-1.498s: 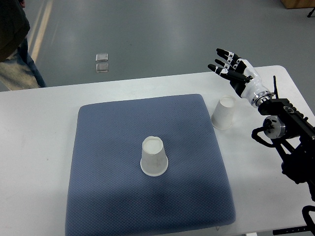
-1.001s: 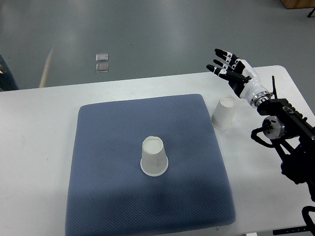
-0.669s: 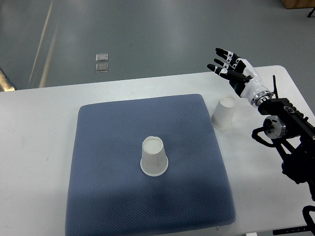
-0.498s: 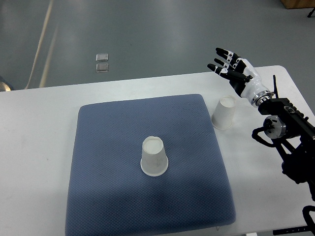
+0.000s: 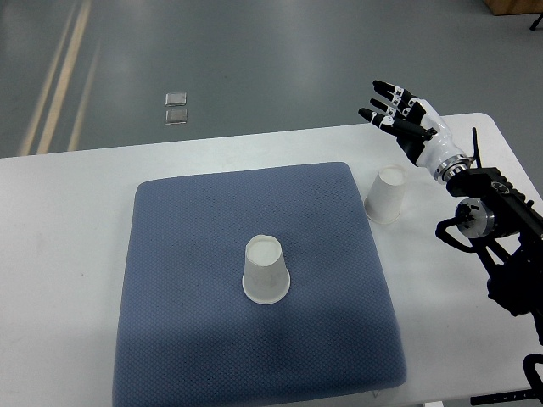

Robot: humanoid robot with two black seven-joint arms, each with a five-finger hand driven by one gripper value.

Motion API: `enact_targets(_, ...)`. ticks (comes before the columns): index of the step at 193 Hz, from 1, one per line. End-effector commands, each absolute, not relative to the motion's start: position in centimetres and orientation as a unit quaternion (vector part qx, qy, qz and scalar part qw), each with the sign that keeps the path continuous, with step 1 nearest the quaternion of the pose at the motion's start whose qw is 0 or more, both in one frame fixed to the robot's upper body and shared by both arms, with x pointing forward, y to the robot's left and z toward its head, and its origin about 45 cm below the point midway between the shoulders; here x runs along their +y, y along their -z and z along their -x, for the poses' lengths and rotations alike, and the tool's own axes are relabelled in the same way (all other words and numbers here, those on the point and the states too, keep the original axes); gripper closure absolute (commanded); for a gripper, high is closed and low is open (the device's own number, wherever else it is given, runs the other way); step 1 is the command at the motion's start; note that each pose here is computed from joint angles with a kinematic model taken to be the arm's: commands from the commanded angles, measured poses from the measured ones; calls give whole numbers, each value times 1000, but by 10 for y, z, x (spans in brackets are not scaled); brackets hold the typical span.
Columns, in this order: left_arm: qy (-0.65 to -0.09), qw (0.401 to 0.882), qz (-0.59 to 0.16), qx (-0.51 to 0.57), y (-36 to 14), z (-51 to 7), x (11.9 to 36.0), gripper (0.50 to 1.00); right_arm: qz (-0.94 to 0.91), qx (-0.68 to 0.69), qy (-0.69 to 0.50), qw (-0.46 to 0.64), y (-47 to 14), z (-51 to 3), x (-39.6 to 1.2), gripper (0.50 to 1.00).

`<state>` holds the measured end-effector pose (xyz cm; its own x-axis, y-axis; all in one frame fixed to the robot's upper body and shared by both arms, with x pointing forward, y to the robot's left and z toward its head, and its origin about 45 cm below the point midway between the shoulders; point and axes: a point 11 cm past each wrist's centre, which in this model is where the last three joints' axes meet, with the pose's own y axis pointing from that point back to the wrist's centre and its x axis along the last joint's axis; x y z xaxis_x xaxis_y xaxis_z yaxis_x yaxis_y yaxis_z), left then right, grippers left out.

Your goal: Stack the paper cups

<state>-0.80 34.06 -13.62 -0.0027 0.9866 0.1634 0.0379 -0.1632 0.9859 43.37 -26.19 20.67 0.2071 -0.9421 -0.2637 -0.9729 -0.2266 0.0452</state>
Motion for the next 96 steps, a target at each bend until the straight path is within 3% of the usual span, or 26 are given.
enact_targets(1, -532, 446, -547, 468, 136, 8, 341, 500, 776, 617, -115, 64, -208, -434, -261, 579)
enact_targets(43, -532, 446, -547, 468, 136, 8, 341, 500, 806, 584, -80, 50, -223, -434, -261, 581)
enact_targets(96, -532, 446, -547, 468, 136, 8, 341, 500, 872, 479, 66, -70, -244, -427, -284, 583)
